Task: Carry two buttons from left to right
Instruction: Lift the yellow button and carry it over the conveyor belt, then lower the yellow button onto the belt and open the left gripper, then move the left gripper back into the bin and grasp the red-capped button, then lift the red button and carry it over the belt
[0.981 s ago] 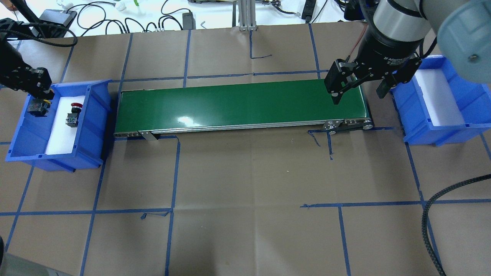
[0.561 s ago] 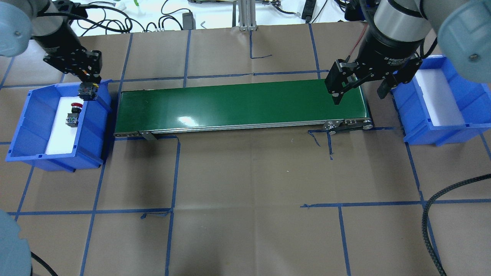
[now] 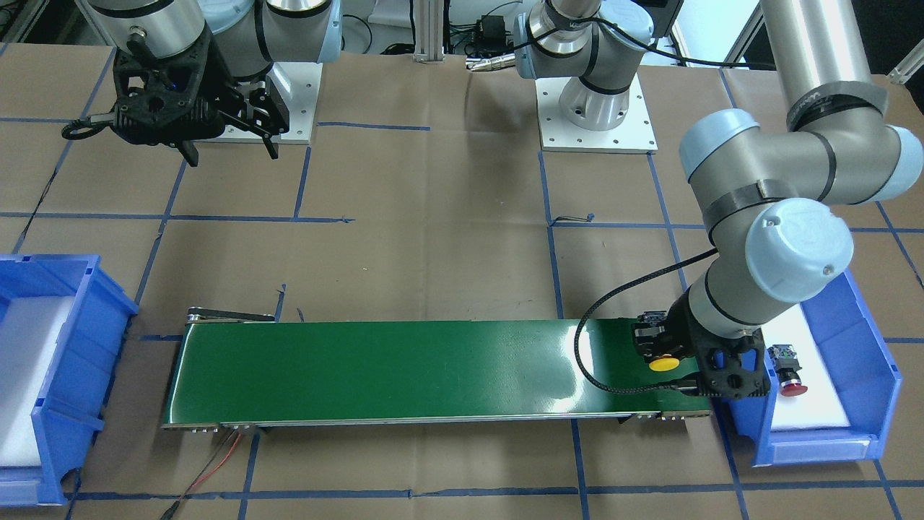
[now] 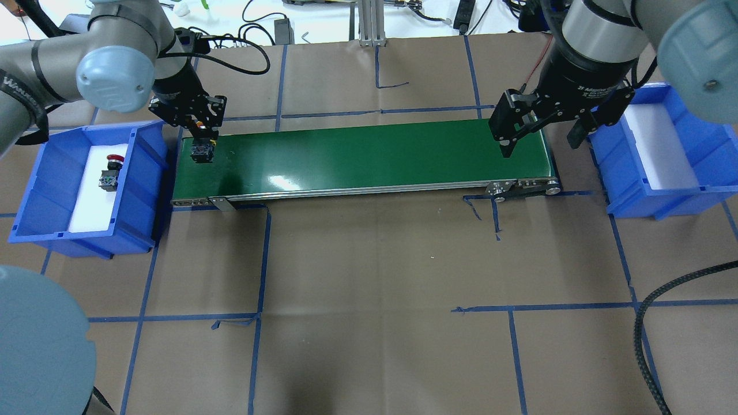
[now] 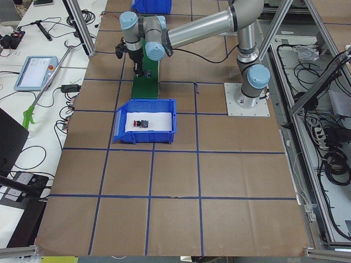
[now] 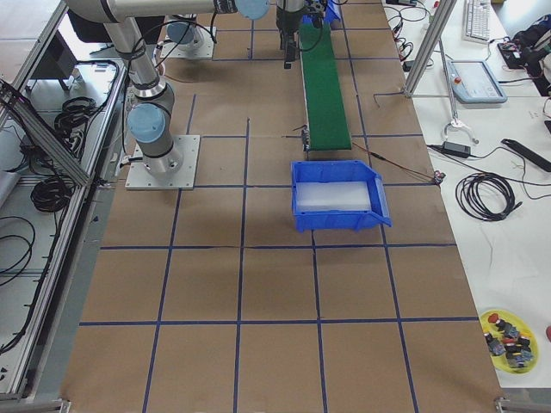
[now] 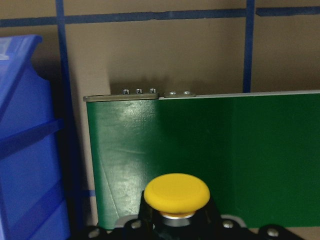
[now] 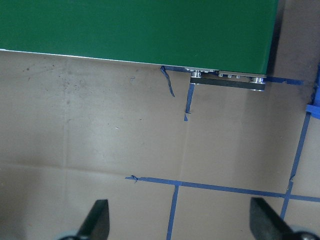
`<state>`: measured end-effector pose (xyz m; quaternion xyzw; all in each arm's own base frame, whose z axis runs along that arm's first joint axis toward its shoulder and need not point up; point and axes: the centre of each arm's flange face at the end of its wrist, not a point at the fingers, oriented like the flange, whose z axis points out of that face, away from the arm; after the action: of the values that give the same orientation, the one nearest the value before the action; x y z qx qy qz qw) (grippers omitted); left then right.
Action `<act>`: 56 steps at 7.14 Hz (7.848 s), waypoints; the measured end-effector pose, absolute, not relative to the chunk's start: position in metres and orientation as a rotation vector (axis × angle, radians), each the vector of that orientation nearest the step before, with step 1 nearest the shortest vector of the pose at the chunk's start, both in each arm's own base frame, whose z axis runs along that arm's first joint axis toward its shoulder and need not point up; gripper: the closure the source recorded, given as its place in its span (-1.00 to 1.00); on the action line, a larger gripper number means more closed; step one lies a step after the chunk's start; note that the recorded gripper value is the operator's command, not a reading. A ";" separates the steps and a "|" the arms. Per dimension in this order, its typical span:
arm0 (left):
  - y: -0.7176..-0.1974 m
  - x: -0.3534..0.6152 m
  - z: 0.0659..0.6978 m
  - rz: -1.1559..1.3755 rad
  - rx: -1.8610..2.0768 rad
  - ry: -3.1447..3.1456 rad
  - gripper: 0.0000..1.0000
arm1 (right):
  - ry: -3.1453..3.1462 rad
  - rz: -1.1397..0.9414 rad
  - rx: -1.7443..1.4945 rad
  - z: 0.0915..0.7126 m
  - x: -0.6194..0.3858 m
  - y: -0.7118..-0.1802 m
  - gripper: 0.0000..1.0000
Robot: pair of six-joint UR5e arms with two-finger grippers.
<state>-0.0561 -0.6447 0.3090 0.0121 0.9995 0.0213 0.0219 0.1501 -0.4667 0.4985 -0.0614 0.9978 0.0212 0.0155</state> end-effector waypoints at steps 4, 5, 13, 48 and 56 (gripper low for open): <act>-0.631 -0.059 0.253 -0.032 0.029 3.086 -0.85 | 3.103 0.068 -0.191 0.498 0.150 -0.467 -0.99; -0.630 -0.059 0.251 -0.038 0.023 3.087 -1.00 | 3.103 0.069 -0.191 0.498 0.150 -0.467 -0.99; -0.627 -0.061 0.389 -0.056 0.027 3.092 -1.00 | 3.104 0.066 -0.191 0.499 0.150 -0.466 -0.99; -0.613 0.204 0.283 -0.095 0.147 3.117 0.84 | 3.105 0.079 -0.189 0.495 0.149 -0.469 -0.99; -0.632 0.061 0.403 0.045 0.032 3.144 0.84 | 3.106 0.060 -0.182 0.497 0.146 -0.471 -0.99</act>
<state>0.0608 -0.6321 0.4029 0.0103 0.9998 0.0144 -0.0015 0.1462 -0.4710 0.4974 -0.0585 0.9980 0.0192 0.0147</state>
